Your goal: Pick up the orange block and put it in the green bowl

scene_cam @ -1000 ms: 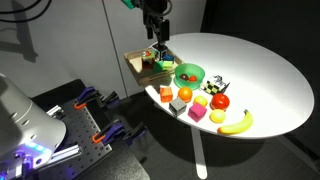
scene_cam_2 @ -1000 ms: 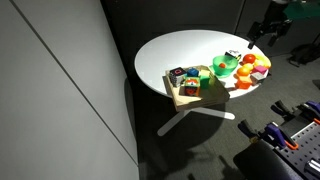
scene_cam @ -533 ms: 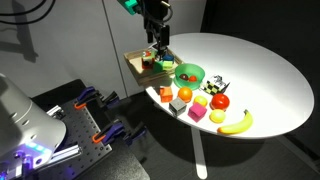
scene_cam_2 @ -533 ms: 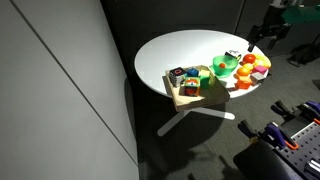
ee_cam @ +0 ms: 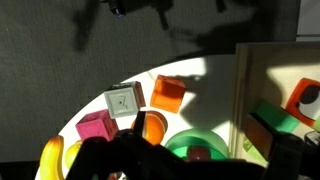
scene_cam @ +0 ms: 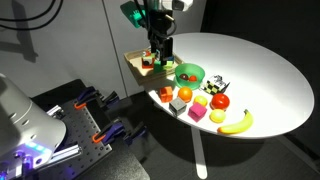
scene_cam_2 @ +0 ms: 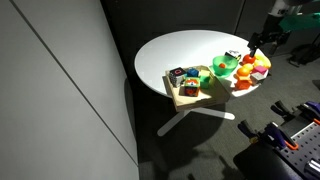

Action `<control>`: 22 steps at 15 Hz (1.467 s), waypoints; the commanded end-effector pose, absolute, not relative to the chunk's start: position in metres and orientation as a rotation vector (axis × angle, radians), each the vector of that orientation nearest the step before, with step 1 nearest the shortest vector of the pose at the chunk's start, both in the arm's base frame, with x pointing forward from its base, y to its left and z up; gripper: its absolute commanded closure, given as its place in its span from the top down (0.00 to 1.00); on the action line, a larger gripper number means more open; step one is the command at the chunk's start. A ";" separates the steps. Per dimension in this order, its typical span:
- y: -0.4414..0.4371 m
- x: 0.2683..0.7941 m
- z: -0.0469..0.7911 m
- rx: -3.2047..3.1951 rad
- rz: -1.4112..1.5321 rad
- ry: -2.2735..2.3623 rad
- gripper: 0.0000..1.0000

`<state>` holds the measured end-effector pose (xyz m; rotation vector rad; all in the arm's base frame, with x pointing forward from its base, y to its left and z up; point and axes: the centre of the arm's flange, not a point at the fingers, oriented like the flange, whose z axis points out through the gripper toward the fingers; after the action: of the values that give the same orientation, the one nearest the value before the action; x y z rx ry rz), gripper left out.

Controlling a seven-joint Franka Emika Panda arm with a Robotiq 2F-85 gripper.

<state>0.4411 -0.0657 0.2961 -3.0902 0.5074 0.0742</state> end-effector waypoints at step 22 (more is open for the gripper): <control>-0.078 0.476 0.139 -3.091 0.038 0.815 1.00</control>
<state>0.4658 -0.0820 0.1475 -3.1027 0.7986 0.0717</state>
